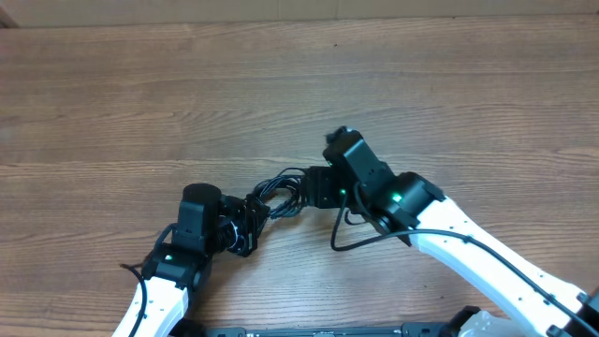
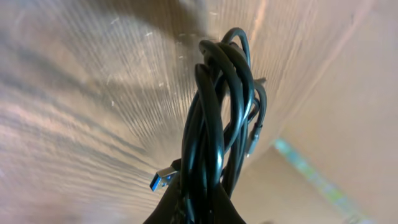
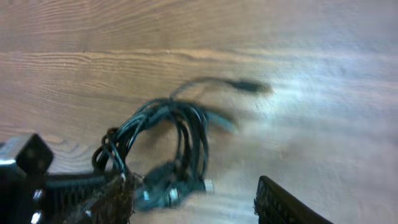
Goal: Untangle cables
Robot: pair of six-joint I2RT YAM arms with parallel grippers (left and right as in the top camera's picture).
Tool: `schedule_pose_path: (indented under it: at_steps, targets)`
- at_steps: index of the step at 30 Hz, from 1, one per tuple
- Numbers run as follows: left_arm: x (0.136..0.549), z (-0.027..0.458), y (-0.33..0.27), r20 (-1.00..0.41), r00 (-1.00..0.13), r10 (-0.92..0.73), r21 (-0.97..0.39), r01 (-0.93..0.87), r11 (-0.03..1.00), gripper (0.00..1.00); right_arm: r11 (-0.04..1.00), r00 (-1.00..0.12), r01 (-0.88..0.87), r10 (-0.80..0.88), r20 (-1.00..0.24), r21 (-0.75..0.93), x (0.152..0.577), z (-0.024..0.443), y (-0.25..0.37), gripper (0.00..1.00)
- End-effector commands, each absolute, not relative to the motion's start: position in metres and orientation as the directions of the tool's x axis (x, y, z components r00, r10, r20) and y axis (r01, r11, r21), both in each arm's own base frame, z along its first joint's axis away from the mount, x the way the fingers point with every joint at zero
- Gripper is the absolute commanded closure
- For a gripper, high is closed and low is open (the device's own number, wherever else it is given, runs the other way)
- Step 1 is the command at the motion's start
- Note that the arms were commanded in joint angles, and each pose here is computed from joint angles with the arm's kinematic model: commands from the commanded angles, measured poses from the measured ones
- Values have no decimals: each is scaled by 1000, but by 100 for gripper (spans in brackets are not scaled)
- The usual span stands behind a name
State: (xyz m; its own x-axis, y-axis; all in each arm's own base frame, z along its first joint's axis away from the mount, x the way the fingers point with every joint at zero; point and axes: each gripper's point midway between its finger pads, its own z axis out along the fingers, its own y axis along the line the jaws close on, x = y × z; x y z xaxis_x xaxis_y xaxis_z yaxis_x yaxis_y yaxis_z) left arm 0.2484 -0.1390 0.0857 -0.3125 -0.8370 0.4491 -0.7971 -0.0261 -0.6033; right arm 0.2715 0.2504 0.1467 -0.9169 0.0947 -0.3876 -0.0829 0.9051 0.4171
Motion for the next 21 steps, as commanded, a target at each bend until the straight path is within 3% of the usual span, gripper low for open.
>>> schedule_pose_path:
  at_steps: [1, 11, 15, 21]
  targets:
    - [255, 96, -140, 581, -126, -804, -511, -826, -240, 96, 865, -922, 88, 259, -290, 494, 266, 158, 249, 35]
    - [272, 115, -142, 589, -178, -788, -584, -768, -263, 95, 871, -955, 156, 254, -155, 465, 245, 130, 250, 30]
    - [277, 119, -137, 596, -177, -783, -594, -753, -282, 95, 809, -973, 143, 219, -68, 570, 231, 114, 271, 30]
    - [280, 122, -129, 624, -165, -764, -580, -753, -311, 95, 710, -965, -5, 181, -190, 704, 240, 92, 290, 32]
